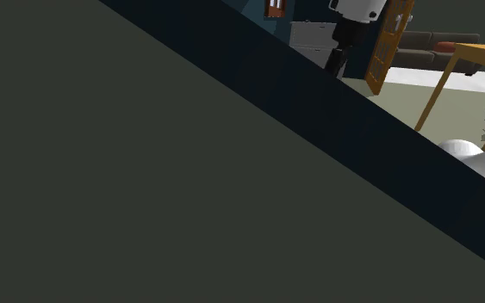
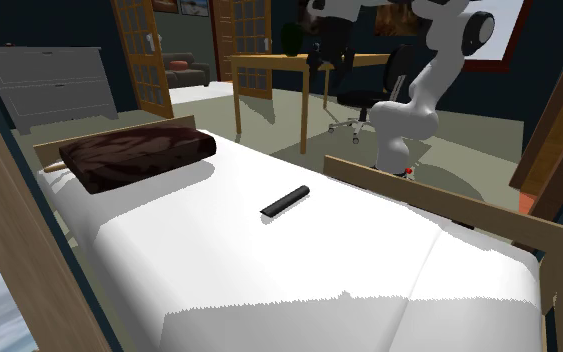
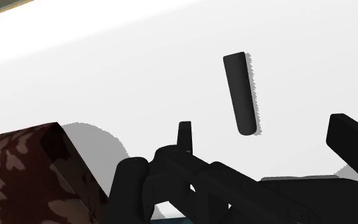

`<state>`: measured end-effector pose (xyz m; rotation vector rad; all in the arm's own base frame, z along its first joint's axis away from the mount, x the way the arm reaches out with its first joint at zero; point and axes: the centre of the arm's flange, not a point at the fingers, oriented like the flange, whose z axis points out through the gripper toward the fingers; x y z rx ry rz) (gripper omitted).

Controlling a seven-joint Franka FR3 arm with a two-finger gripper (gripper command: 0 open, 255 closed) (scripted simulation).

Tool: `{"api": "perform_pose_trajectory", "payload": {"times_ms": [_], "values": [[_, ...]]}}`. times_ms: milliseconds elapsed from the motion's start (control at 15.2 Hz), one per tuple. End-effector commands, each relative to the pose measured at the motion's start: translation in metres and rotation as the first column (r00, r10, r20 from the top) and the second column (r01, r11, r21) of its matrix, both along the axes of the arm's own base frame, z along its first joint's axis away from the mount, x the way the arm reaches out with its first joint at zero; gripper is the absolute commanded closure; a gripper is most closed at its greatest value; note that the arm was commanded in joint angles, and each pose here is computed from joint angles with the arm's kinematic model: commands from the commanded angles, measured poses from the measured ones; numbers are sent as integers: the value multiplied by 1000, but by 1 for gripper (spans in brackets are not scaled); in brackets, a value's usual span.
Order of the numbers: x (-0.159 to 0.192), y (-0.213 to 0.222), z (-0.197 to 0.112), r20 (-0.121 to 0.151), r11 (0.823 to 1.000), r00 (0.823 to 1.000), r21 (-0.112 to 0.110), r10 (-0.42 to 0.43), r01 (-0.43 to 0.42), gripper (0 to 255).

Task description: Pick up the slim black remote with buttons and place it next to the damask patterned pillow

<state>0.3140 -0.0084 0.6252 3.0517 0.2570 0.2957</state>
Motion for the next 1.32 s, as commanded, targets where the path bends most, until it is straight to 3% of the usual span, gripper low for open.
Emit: {"api": "perform_pose_trajectory", "payload": {"times_ms": [0,594,1254], "values": [[0,0,0,0,1000,1000,0,0,0,0],[71,4,-101,-88,998,995,46,56,-52,0],[139,18,-219,-181,989,976,101,122,-105,0]]}}
